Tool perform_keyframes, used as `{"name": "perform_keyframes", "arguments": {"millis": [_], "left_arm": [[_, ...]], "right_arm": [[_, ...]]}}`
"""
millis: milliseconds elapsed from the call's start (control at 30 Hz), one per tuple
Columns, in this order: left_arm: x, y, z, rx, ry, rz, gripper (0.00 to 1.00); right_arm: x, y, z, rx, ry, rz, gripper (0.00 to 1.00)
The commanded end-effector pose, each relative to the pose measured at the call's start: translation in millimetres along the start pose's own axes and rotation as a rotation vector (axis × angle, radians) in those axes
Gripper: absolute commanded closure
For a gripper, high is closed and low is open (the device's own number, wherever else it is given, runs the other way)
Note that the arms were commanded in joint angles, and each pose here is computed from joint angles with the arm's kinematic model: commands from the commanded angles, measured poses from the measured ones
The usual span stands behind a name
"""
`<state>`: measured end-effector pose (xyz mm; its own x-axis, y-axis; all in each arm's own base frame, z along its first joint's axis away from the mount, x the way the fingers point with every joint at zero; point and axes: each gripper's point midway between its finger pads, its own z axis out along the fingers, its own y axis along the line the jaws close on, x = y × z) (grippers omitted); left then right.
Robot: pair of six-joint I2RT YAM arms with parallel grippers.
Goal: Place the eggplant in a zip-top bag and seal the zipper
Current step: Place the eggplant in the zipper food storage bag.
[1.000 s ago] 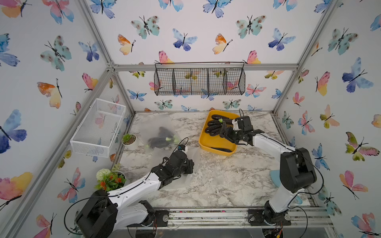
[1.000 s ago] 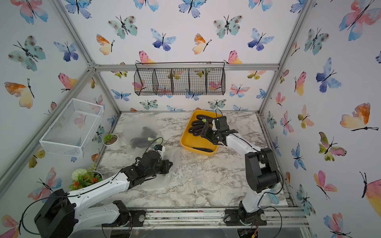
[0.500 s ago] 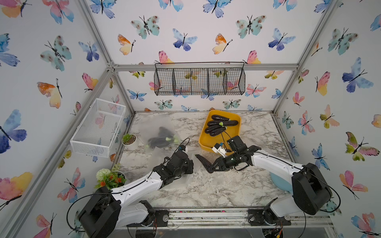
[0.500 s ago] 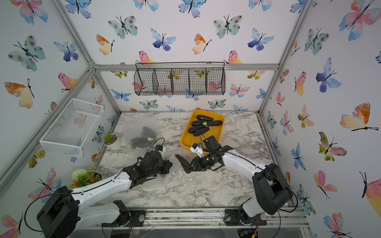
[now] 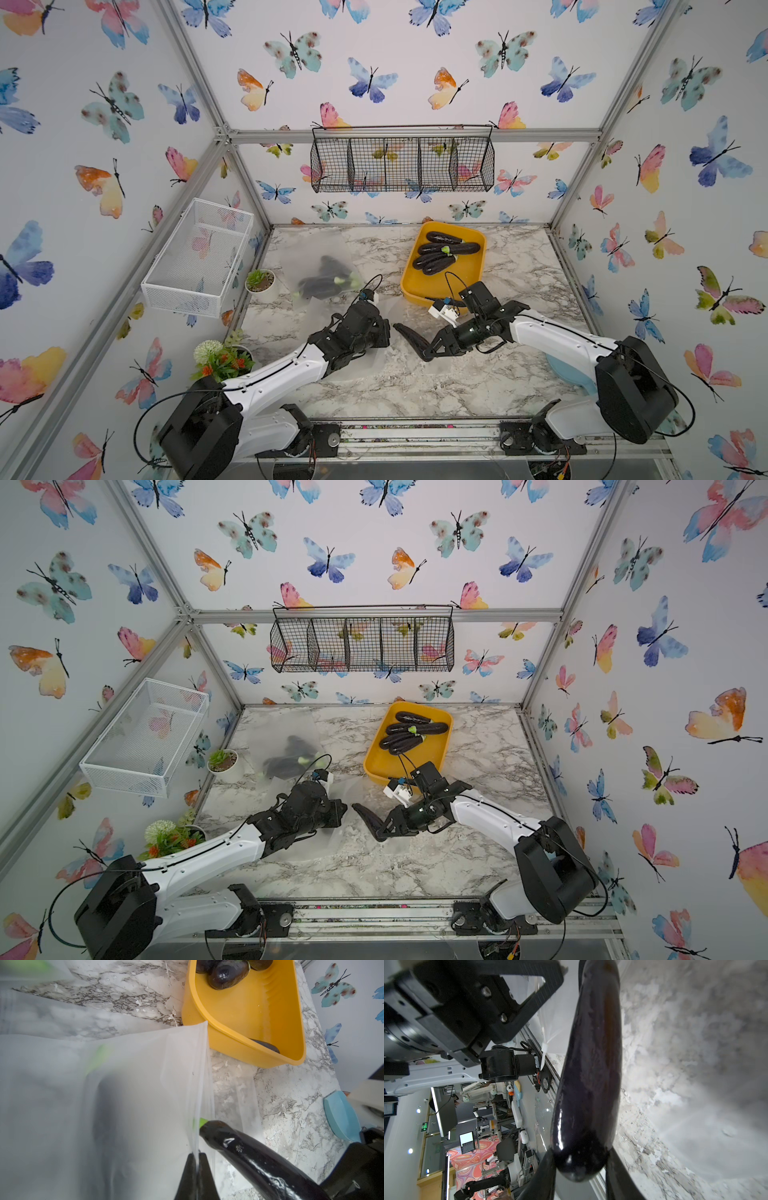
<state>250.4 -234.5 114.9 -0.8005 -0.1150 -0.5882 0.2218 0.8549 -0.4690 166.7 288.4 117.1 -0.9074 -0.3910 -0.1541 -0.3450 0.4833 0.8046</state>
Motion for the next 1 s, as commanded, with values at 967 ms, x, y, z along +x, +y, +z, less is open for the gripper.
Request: {"name": "perform_keyframes", "arguments": {"millis": [967], "left_arm": [[-4.7,-46.1,-23.2,0.205,-0.023,-0.095,1.00]], "right_arm": [[-77.1,-4.0,49.2,0.066,-0.171,0.067,0.69]]}}
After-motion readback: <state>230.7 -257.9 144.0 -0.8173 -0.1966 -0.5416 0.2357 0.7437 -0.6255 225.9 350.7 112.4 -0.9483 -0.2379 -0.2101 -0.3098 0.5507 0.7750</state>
